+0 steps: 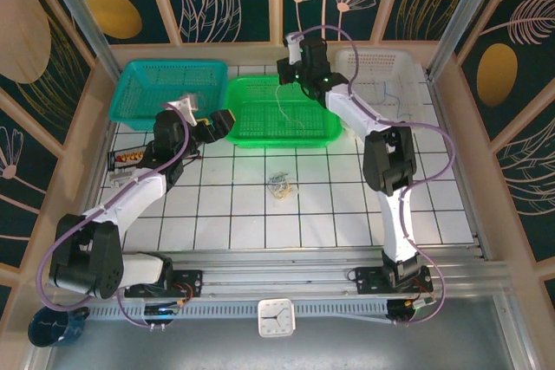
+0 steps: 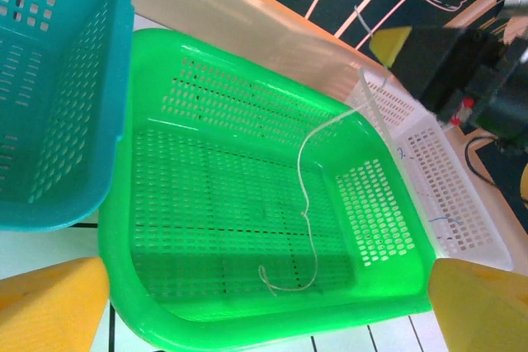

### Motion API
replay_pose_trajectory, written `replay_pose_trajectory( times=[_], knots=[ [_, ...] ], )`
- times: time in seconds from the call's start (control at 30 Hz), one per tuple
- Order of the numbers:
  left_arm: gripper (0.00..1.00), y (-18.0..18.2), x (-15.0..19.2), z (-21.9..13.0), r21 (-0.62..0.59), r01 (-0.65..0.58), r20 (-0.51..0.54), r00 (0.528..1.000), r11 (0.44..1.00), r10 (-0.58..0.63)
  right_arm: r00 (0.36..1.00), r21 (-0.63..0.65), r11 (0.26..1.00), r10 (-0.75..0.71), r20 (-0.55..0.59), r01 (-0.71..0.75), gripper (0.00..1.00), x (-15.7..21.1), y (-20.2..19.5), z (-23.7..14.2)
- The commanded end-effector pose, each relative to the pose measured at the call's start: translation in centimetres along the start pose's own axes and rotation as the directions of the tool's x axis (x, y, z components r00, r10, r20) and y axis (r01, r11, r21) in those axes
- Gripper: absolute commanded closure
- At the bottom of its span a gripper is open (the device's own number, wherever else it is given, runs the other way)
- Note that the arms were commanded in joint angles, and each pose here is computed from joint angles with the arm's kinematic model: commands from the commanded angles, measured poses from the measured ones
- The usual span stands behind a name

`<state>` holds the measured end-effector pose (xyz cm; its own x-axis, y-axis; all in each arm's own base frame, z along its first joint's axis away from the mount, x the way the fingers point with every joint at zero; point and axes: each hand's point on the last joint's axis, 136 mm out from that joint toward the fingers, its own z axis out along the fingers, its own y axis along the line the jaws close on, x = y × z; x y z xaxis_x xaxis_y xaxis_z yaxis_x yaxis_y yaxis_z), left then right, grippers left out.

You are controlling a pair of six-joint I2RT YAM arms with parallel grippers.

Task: Untangle the cables

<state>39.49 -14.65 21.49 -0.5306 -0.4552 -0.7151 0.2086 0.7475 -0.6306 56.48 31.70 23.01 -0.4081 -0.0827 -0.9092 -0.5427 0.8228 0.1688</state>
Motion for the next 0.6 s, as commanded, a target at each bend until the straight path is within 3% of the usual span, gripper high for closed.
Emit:
replay_pose_trajectory(
  times=[0.0,0.27,0.3,0.4,0.43,0.5,0.57],
  knots=[
    [0.01,-0.7,-0.4,-0.2,0.033,-0.009,0.026,1.000,0.999,0.008,1.000,-0.101,0.995,0.019,-0.011,-0.020,1.00,1.4,2.9,-1.3],
    [0.01,-1.2,-0.7,-1.0,0.048,-0.014,0.045,0.999,0.999,0.012,0.984,-0.135,0.984,0.093,-0.155,-0.114,1.00,9.3,3.8,-1.0],
    [0.01,-1.3,-0.8,-1.1,0.050,-0.015,0.045,0.999,0.999,0.012,0.980,-0.122,0.985,0.095,-0.176,-0.118,0.96,10.0,3.4,-0.7],
    [0.01,-1.5,-0.7,-1.2,0.057,-0.018,0.043,0.999,0.998,0.016,0.978,-0.103,0.988,0.096,-0.187,-0.116,0.62,9.6,2.7,-1.2],
    [0.01,-1.5,-0.8,-1.3,0.059,-0.019,0.042,0.999,0.998,0.017,0.979,-0.103,0.988,0.096,-0.177,-0.116,0.56,9.0,2.7,-1.8],
    [0.01,-1.7,-0.8,-1.5,0.064,-0.023,0.040,0.999,0.998,0.021,0.986,-0.101,0.989,0.091,-0.143,-0.106,0.48,7.3,2.9,-3.1],
    [0.01,-1.8,-0.7,-1.7,0.066,-0.025,0.038,0.999,0.997,0.023,0.990,-0.099,0.990,0.084,-0.117,-0.096,0.46,5.9,3.2,-4.5]
  ],
)
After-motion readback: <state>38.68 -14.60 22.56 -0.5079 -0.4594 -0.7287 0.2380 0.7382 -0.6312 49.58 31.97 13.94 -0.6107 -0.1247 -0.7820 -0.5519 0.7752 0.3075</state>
